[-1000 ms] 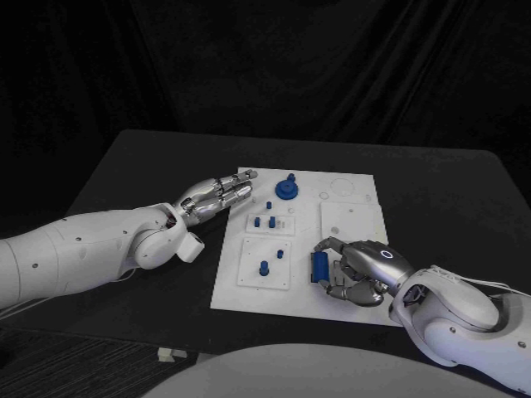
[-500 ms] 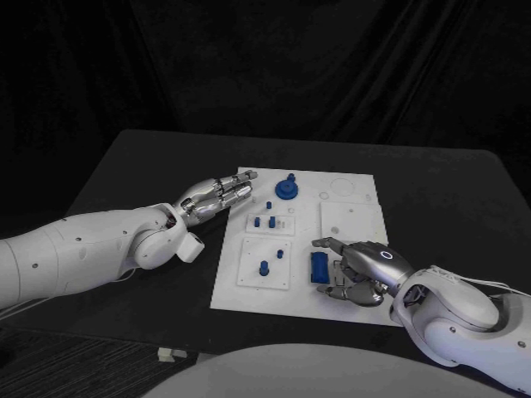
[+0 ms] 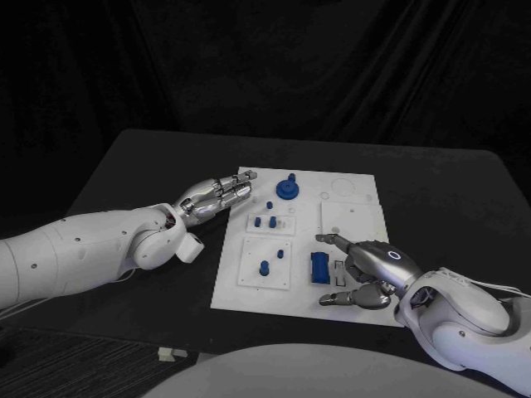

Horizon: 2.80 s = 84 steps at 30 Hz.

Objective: Assemble the parts on the task board

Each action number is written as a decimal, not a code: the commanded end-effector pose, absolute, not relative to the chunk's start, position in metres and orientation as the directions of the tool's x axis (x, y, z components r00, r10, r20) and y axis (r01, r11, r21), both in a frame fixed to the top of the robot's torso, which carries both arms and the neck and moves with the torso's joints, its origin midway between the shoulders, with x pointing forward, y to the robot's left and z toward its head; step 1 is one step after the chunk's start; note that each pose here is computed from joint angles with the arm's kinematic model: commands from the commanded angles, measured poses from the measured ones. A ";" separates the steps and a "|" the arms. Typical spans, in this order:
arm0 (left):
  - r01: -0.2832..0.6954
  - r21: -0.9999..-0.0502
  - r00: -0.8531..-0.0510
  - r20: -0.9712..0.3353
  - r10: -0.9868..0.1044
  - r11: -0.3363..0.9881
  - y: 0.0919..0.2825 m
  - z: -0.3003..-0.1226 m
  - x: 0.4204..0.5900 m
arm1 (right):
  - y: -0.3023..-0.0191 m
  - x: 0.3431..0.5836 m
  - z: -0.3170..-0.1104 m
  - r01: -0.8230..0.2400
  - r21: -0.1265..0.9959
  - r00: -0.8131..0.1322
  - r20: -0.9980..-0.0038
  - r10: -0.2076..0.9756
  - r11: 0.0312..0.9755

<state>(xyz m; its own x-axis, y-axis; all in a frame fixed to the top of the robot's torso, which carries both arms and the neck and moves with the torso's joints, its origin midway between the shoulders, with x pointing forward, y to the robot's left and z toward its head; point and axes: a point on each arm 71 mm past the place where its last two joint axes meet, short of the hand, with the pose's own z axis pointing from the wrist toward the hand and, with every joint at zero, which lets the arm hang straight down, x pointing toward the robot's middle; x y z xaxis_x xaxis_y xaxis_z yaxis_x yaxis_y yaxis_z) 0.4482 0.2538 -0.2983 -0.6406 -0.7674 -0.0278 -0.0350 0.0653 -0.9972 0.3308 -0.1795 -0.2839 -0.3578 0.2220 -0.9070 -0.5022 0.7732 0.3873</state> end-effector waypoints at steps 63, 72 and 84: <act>0.138 -0.990 -0.575 -0.083 -0.814 0.004 0.247 -0.285 0.449 | -0.263 0.371 -0.253 -0.114 0.083 -0.493 -0.870 0.016 0.990; 0.132 -0.991 -0.576 -0.082 -0.813 0.006 0.248 -0.286 0.449 | -0.261 0.369 -0.257 -0.120 0.078 -0.507 -0.862 0.007 0.990; 0.126 -0.992 -0.579 -0.079 -0.811 0.007 0.248 -0.286 0.449 | -0.256 0.367 -0.259 -0.137 0.090 -0.512 -0.859 0.007 0.987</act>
<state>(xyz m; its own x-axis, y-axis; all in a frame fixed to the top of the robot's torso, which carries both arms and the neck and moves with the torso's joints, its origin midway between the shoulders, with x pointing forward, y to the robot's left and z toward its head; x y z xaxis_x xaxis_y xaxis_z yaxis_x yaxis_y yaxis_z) 0.4498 0.2501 -0.2906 -0.5706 -0.8159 -0.0933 0.0815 0.0568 -0.9951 0.3682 -0.2561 -0.2577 -0.5077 0.0227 -0.8612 -0.1363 0.9849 0.1063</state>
